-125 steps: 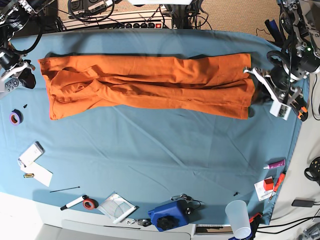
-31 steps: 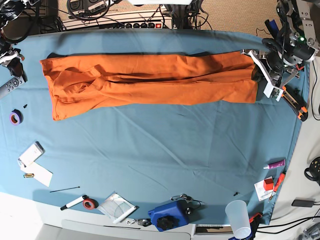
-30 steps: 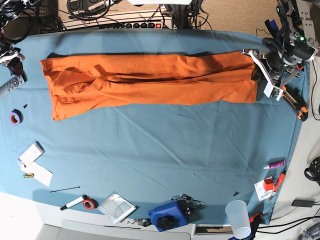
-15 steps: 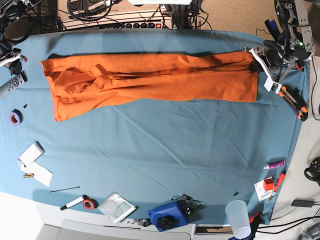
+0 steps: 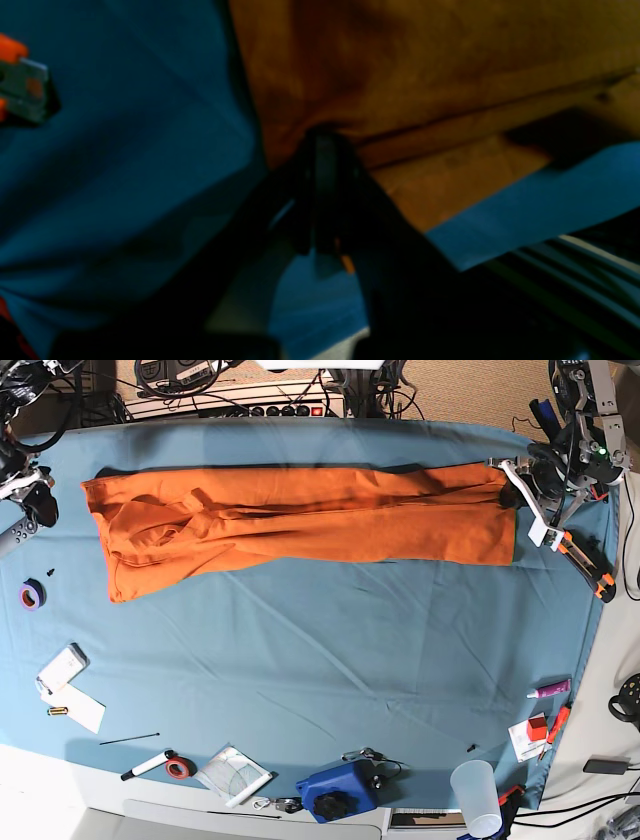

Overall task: Layout the t-shirt on the table in an organized manner, then fold the t-shirt properly
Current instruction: 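Smooth the folded strip with the left gripper along its end, then grasp both ends of the folded strip with the left and right grippers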

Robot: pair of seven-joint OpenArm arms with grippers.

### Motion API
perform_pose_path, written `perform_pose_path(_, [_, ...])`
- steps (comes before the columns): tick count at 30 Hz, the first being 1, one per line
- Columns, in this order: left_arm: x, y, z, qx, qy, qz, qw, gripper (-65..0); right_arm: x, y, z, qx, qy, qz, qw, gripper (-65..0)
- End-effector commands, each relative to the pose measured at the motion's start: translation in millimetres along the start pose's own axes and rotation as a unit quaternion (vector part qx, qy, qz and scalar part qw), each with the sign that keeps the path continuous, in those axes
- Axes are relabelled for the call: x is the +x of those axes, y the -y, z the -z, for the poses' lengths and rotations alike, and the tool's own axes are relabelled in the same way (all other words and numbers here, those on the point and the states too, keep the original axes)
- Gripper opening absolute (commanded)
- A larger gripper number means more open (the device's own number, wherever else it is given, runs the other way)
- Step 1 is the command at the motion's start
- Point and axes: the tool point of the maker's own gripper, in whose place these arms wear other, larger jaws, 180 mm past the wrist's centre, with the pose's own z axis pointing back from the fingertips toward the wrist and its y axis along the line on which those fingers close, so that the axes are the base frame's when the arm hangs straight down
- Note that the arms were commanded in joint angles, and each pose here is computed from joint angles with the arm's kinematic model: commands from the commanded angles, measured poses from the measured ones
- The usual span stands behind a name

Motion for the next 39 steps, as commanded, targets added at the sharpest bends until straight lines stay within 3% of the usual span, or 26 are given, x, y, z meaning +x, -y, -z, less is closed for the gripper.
perform_pose_path(1, [5, -6, -4, 0.01, 0.005, 0.008, 1.0, -65.0, 21, -5, -4, 0.01, 0.032, -0.015, 0.9993, -50.5])
perform_pose_path(7, [5, -6, -4, 0.01, 0.005, 0.007, 1.0, -65.0, 41, -26, 16, 0.046, 0.049, -0.03, 0.9973, -50.5])
perform_pose_path(13, [5, -6, -4, 0.011, 0.005, 0.008, 1.0, -65.0, 26, -73, 66, 0.1, -0.025, -0.089, 0.9907, -50.4])
perform_pose_path(19, [5, -6, -4, 0.01, 0.005, 0.007, 1.0, -65.0, 1, -99, 98, 0.105, -0.108, -0.16, 0.9756, -50.3])
perform_pose_path(25, [5, -6, -4, 0.01, 0.005, 0.007, 1.0, -65.0, -31, -114, 114, 0.105, -0.179, -0.219, 0.9535, -50.5])
perform_pose_path(27, [5, -6, -4, 0.01, 0.005, 0.007, 1.0, -65.0, -36, -116, 116, 0.103, -0.19, -0.229, 0.9489, -54.9])
perform_pose_path(29, [5, -6, -4, 0.011, 0.005, 0.007, 1.0, -65.0, -37, -110, 116, 0.087, -0.196, -0.224, 0.9507, -65.0])
perform_pose_path(34, [5, -6, -4, 0.011, 0.005, 0.007, 1.0, -65.0, -28, -85, 110, 0.04, -0.191, -0.211, 0.9576, -65.0])
perform_pose_path(39, [5, -6, -4, 0.011, 0.005, 0.007, 1.0, -65.0, -8, -53, 93, -0.005, -0.155, -0.172, 0.9729, -65.0])
